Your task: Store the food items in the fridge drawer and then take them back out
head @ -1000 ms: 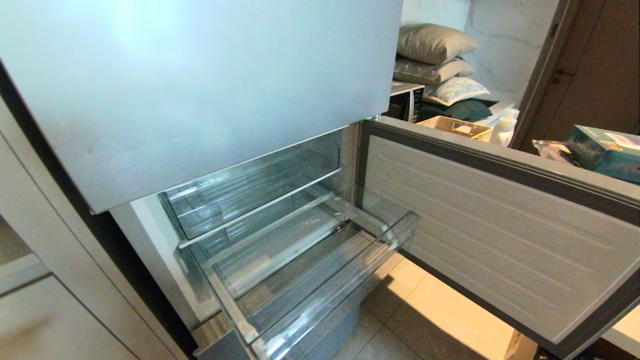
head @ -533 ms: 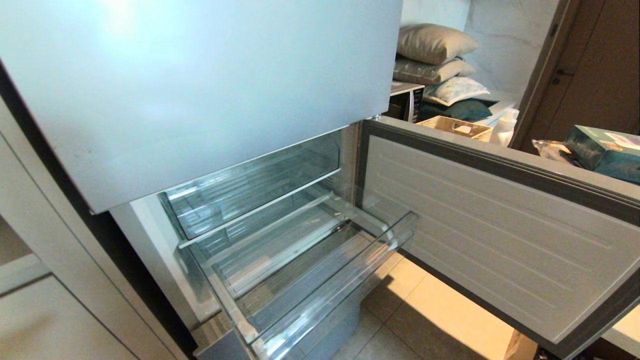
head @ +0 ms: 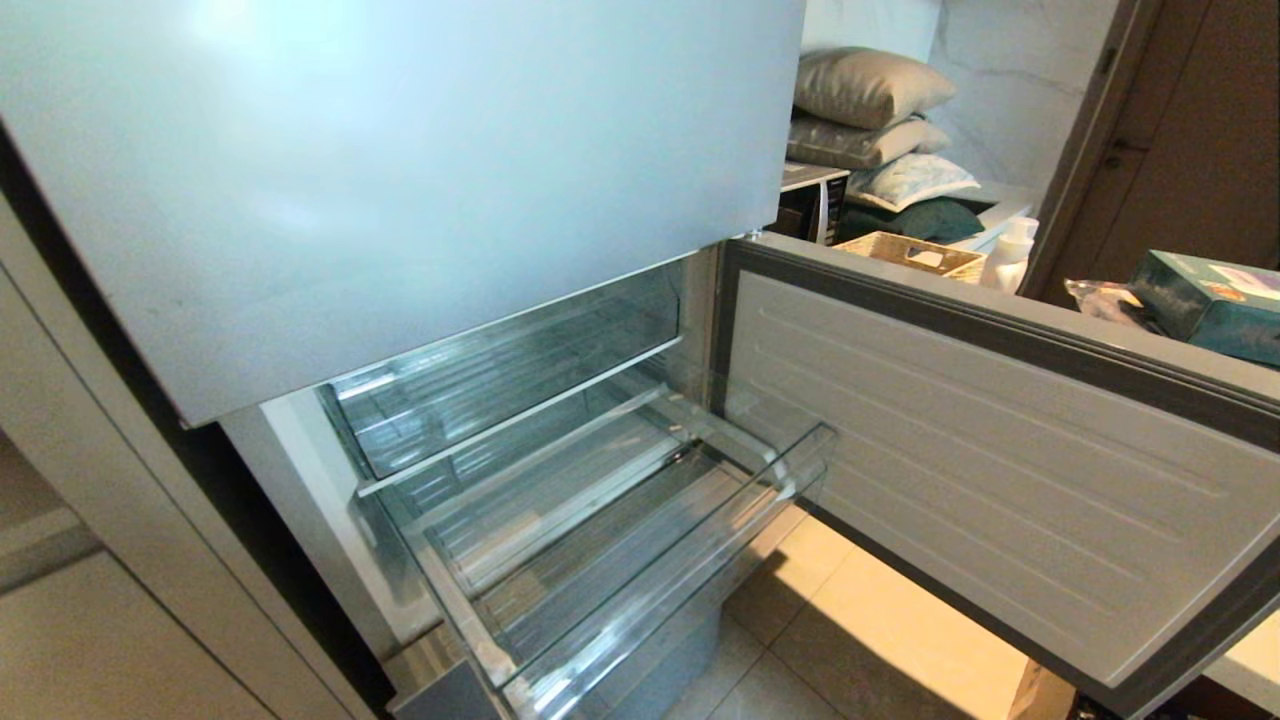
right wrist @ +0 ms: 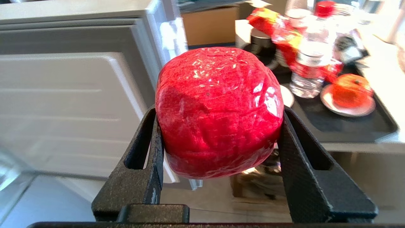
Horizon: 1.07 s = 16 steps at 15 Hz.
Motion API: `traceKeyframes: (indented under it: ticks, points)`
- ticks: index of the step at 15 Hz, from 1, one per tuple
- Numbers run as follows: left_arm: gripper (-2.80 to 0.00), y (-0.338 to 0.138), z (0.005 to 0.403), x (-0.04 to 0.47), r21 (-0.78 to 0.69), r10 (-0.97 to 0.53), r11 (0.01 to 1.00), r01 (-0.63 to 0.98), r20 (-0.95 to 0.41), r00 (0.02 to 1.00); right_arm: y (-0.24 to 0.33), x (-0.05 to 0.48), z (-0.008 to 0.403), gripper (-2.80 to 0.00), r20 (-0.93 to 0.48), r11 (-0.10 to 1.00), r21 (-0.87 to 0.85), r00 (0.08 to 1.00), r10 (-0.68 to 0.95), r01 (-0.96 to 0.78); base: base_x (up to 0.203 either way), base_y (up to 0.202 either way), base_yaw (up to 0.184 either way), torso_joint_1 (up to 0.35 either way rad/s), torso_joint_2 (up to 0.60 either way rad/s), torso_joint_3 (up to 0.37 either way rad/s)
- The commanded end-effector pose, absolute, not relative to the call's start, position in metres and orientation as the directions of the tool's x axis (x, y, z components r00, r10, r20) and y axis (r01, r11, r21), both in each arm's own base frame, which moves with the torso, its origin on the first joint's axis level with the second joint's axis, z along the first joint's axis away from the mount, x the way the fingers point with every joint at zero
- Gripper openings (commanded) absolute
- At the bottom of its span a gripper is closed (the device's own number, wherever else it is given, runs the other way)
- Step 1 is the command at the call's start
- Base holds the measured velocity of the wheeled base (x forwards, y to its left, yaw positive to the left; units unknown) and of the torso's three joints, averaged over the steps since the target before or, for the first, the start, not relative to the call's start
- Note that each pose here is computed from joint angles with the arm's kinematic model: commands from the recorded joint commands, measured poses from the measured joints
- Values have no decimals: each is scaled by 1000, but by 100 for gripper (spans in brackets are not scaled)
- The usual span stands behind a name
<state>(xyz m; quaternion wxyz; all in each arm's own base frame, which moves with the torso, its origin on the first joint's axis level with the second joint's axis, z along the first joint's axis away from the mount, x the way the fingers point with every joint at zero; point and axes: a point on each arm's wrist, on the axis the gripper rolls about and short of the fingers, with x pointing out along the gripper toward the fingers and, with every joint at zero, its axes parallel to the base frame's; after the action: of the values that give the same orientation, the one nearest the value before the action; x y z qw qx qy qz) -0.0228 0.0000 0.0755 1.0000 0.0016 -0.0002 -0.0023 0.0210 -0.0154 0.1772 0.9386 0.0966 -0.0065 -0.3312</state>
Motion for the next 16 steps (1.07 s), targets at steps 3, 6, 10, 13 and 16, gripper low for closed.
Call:
traceKeyframes:
  ticks: [3,6,10,13,16]
  points:
    - [-280,0,75,-23,3,-5,1000,5,-1,1000,-29,41,185,-280,-88,691,181,711,-697,700,0,0,0,0,0,0]
    - [-280,0,75,-23,3,-5,1000,5,0,1000,-43,53,194,-280,-103,615,174,636,-765,769,0,0,0,0,0,0]
    - [-280,0,75,-23,3,-5,1000,5,0,1000,-70,69,187,-280,-233,546,158,569,-789,823,0,0,0,0,0,0]
    - [-280,0,75,-23,3,-5,1000,5,0,1000,-89,80,179,-280,-281,514,154,536,-796,844,0,0,0,0,0,0]
    - [-280,0,75,-23,3,-5,1000,5,-2,1000,-108,97,167,-280,-347,504,142,519,-781,852,0,0,0,0,0,0]
